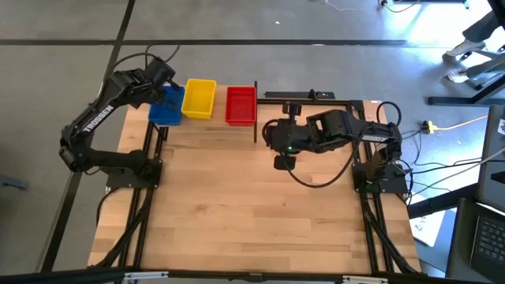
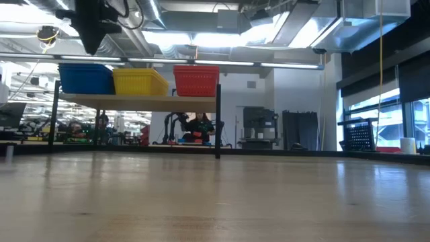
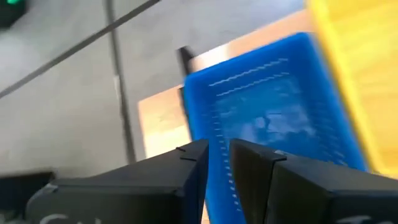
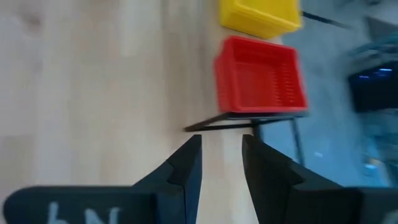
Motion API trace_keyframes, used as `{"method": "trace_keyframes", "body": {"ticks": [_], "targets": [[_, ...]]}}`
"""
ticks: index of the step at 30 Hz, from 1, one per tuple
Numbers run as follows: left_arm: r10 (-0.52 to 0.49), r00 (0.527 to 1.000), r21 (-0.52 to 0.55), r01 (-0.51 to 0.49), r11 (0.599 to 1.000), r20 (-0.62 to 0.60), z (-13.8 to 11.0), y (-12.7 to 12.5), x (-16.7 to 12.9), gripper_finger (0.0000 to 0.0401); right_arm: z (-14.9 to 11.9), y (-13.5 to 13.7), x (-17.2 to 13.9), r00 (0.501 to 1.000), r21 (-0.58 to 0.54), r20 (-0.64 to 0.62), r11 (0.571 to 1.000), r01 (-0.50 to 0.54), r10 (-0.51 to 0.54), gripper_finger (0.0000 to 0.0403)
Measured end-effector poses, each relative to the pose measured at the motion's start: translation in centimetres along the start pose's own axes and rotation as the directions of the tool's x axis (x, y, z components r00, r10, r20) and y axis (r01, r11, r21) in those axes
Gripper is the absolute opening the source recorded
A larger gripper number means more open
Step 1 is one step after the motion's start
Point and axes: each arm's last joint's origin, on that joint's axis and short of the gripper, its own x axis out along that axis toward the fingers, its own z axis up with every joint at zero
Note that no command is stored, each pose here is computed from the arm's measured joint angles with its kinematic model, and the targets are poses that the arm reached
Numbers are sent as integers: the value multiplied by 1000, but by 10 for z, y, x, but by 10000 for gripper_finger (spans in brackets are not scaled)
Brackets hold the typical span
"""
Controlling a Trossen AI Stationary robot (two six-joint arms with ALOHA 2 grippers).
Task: Stack baskets on shelf by color
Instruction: Return to Home Position
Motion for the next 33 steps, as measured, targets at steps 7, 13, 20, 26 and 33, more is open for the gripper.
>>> {"method": "trace_keyframes", "body": {"ticks": [7,13,20,26,33], "targets": [[-263,964,102,259,960,25,7,3,-26,10,-8,-2,-27,988,-9,18,988,151,-151,101],[-475,875,199,450,870,95,-3,8,-63,2,-23,-13,-58,988,130,47,981,141,-148,87],[-643,747,310,579,754,169,-32,22,-99,1,-45,-29,-103,981,240,159,968,69,-109,46],[-742,636,344,661,666,214,-55,43,-116,0,-75,-52,-144,963,292,266,956,-30,-51,5],[-809,534,379,716,587,246,-76,67,-122,0,-129,-73,-173,944,381,330,912,-154,21,2]]}}
